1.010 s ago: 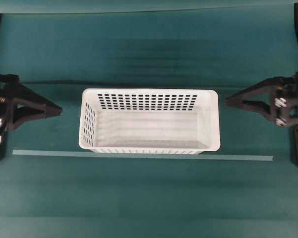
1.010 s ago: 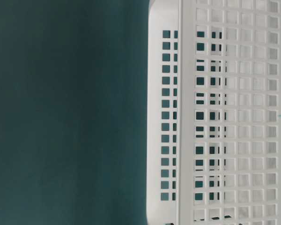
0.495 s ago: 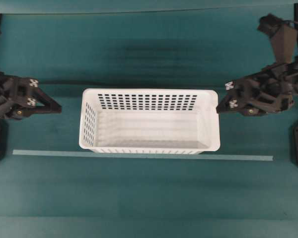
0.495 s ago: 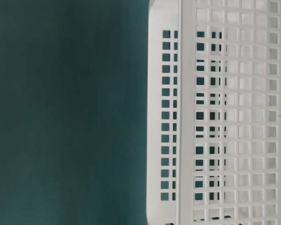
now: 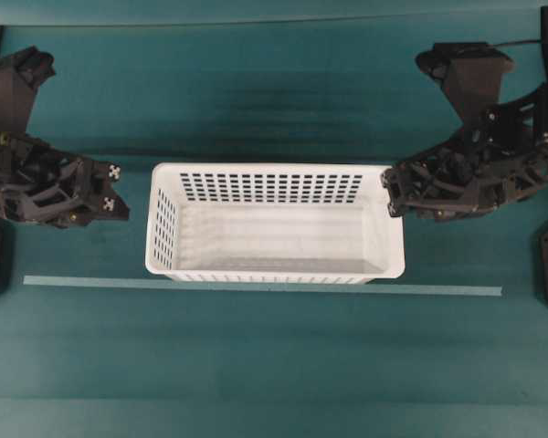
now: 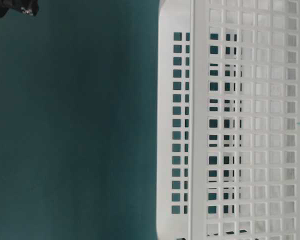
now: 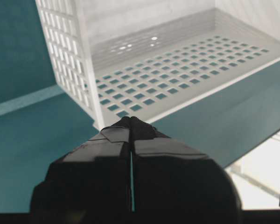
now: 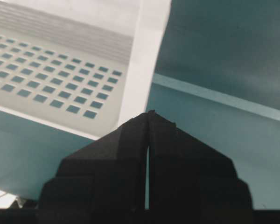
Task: Lift the white basket with both hands.
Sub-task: 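Move both grippers inward toward the basket's short end rims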
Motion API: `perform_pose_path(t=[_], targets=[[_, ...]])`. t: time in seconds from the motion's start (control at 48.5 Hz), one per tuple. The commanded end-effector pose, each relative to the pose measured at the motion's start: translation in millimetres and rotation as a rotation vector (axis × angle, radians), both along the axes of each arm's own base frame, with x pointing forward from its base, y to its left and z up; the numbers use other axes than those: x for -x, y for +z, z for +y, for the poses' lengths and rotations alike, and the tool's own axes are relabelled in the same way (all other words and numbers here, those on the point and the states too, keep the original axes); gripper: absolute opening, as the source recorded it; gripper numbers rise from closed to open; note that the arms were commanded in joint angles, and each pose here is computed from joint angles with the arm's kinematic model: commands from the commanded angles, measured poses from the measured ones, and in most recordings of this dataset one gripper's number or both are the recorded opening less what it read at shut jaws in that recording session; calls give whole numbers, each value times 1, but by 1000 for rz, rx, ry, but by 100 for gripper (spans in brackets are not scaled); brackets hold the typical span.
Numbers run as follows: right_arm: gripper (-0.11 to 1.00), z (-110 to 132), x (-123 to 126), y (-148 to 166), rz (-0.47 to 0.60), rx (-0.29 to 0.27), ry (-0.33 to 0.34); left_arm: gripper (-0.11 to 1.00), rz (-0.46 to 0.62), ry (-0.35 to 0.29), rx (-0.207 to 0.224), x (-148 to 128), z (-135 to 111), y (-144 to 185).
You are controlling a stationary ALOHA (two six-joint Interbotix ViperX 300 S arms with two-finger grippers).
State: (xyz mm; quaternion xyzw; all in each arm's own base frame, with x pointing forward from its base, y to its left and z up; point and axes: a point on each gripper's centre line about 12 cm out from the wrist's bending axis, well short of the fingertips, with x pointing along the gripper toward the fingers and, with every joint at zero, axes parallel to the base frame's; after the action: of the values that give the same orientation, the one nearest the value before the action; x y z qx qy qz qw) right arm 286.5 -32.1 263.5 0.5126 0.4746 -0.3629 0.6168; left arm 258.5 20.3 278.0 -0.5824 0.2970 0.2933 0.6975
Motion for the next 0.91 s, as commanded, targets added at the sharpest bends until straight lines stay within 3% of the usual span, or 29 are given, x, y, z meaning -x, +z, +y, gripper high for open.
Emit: perform_pose_path(t=[0.0, 0.309, 0.474, 0.598, 0.783, 0.845, 0.886], targets=[[2, -1, -5, -3, 11, 1, -1, -4, -3, -4, -5, -8, 0, 6], [8, -1, -4, -9, 10, 2, -7, -2, 2, -27, -18, -9, -2, 6], [20, -2, -5, -13, -12, 2, -26, 7, 2, -53, -35, -9, -3, 6], [37, -2, -5, -14, -29, 6, -22, 30, 3, -52, -34, -9, -3, 6], [85, -2, -4, -24, -13, -2, -35, 84, 10, -41, -28, -14, -1, 1], [96, -2, -5, -28, -3, -5, -39, 96, 15, -40, -26, -18, -1, -2], [98, -2, -7, -30, 5, -10, -44, 97, 18, -39, -25, -21, -1, -3]])
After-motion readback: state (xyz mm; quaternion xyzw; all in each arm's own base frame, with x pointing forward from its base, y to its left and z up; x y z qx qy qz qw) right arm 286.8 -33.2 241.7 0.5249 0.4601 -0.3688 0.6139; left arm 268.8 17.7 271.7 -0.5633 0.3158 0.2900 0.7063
